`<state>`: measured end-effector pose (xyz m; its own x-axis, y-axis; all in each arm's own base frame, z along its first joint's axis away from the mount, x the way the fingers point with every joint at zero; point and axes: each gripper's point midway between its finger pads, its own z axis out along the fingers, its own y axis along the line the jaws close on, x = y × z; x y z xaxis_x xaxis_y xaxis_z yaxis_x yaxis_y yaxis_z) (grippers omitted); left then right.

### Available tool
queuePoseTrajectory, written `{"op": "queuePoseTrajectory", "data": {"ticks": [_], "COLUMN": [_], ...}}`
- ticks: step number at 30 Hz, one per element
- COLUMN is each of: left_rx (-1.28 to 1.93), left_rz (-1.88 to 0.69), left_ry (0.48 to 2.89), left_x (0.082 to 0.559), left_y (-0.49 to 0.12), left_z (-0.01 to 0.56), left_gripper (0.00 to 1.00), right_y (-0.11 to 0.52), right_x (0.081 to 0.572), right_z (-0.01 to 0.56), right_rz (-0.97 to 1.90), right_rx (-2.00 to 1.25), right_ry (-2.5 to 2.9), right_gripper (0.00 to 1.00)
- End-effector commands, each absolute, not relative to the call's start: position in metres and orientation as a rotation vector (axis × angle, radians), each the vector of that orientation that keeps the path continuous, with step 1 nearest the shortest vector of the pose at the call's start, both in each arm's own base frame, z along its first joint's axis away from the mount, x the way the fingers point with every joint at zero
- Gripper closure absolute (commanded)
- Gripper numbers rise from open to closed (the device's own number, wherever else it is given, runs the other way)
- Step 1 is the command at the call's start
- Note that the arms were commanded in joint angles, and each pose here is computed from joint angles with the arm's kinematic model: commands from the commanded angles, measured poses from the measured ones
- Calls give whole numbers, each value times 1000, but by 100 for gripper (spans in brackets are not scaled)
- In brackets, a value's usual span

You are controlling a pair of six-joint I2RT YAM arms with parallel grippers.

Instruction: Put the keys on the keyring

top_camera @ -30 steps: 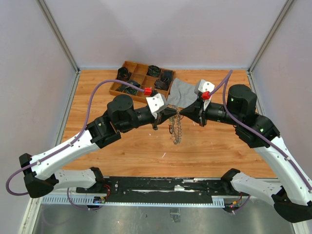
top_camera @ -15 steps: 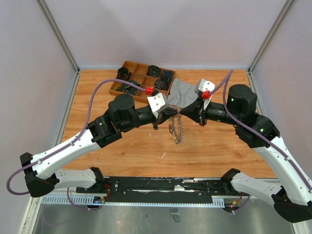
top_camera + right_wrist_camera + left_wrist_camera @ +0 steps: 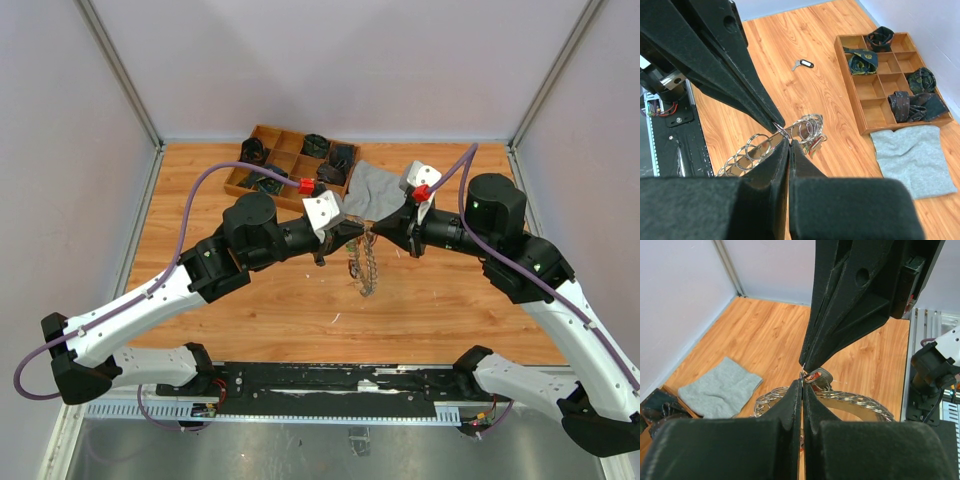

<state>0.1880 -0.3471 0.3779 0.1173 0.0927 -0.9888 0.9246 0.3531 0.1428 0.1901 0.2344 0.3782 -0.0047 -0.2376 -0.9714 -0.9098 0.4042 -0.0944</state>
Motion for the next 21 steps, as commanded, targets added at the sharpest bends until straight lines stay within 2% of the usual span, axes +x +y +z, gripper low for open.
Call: {"op": "queuePoseTrajectory", "data": {"ticks": [1, 10, 21], "left_rx": [1017, 1005, 988], "left_rz": [-830, -827, -845], "left_ry": [1216, 1205, 1195], "left_x": [182, 182, 179], "left_y": [-345, -342, -340], "left_z": [412, 417, 424], "left_gripper": [99, 100, 100], "right_y": [223, 221, 220], "right_x": [199, 199, 189], "right_z": [389, 378, 387], "right_rz": [660, 647, 657], "right_rx": [-1006, -1025, -1079], "right_ry": [1526, 1558, 1514], "right_gripper": [99, 98, 79]}}
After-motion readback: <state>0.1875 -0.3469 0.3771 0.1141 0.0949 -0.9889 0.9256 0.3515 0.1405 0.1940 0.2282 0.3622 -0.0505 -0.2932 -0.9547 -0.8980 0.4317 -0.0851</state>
